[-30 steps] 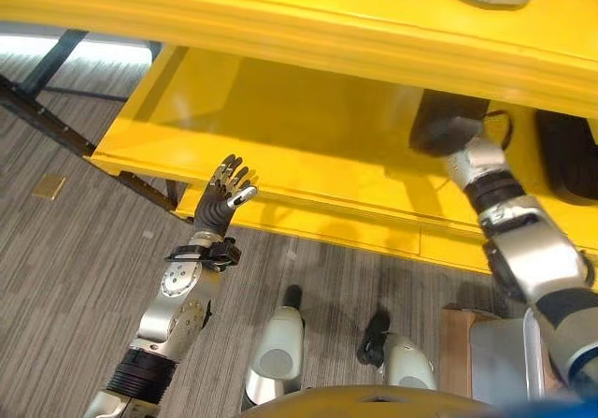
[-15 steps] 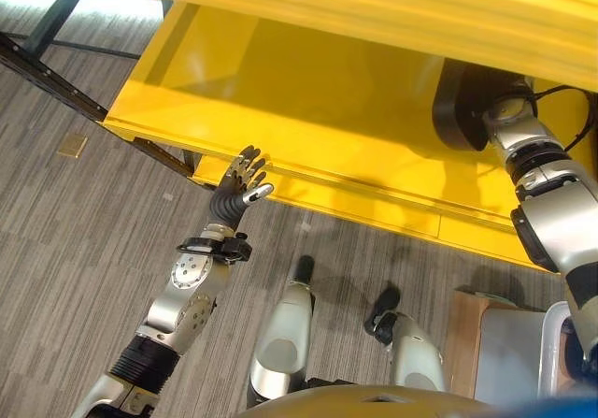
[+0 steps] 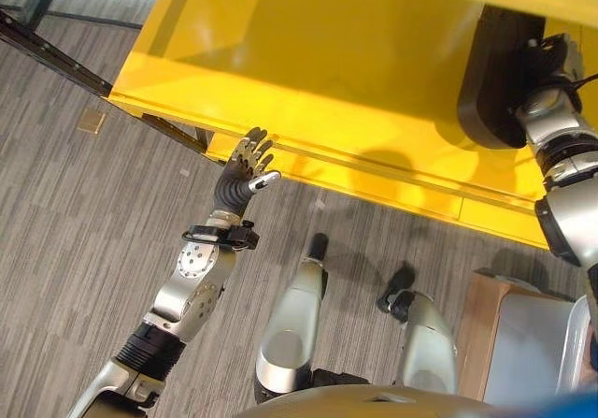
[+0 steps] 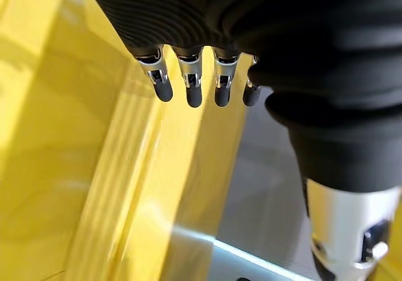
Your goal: Move parts from the plastic box to the shelf.
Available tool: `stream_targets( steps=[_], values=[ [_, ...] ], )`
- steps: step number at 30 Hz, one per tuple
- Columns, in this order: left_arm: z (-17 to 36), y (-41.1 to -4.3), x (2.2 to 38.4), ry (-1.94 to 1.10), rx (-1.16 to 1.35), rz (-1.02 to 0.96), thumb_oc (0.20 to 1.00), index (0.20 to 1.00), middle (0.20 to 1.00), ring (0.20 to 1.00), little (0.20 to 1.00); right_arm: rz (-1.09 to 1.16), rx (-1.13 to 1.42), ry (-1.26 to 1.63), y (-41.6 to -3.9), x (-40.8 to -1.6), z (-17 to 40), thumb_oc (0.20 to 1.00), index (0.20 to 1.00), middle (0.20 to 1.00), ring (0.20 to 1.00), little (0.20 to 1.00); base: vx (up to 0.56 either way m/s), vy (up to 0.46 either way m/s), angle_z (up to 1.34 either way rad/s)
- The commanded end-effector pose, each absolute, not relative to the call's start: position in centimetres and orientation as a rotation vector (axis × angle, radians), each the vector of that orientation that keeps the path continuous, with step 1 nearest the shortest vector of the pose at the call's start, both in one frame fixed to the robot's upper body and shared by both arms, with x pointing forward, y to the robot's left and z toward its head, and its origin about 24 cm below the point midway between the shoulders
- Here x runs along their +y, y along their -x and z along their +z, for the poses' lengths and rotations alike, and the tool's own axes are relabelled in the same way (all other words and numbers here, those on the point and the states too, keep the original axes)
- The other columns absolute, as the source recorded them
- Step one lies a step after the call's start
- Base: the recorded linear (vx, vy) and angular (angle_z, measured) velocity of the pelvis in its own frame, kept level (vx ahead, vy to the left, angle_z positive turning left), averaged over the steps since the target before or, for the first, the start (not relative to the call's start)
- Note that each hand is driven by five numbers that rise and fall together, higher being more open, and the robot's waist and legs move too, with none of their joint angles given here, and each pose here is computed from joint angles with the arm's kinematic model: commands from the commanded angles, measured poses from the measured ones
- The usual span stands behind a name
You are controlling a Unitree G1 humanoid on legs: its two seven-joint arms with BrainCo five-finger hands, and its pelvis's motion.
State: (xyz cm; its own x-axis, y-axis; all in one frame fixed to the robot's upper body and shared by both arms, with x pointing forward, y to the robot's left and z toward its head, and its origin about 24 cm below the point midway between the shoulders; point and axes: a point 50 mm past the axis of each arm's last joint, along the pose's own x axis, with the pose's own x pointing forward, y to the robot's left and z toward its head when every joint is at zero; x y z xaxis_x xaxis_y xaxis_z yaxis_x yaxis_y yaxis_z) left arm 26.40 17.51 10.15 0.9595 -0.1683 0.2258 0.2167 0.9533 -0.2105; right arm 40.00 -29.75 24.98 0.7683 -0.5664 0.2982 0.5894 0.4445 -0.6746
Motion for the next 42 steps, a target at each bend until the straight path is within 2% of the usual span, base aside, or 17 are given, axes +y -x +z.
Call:
stream_targets(
  steps=[1, 15, 42],
  values=[
    [12.2, -25.2, 17.8, 0.221, -0.335, -0.203, 1.0, 1.0, 1.0, 1.0, 1.0, -0.834, -0.236, 0.929, -38.8, -30.6, 32.2, 0.2, 0.2, 0.2, 0.2, 0.2, -0.03, 0.006, -0.05],
    [12.0, -25.4, 17.6, 0.232, -0.338, -0.195, 1.0, 1.0, 1.0, 1.0, 1.0, -0.989, -0.298, 1.068, -35.6, -33.8, 37.5, 0.2, 0.2, 0.2, 0.2, 0.2, 0.0, -0.004, -0.01],
    [12.4, -25.7, 17.6, 0.265, -0.369, -0.17, 1.0, 1.0, 1.0, 1.0, 1.0, -1.038, -0.403, 1.102, -33.9, -33.1, 42.2, 0.2, 0.2, 0.2, 0.2, 0.2, 0.03, -0.011, 0.03]
  ],
)
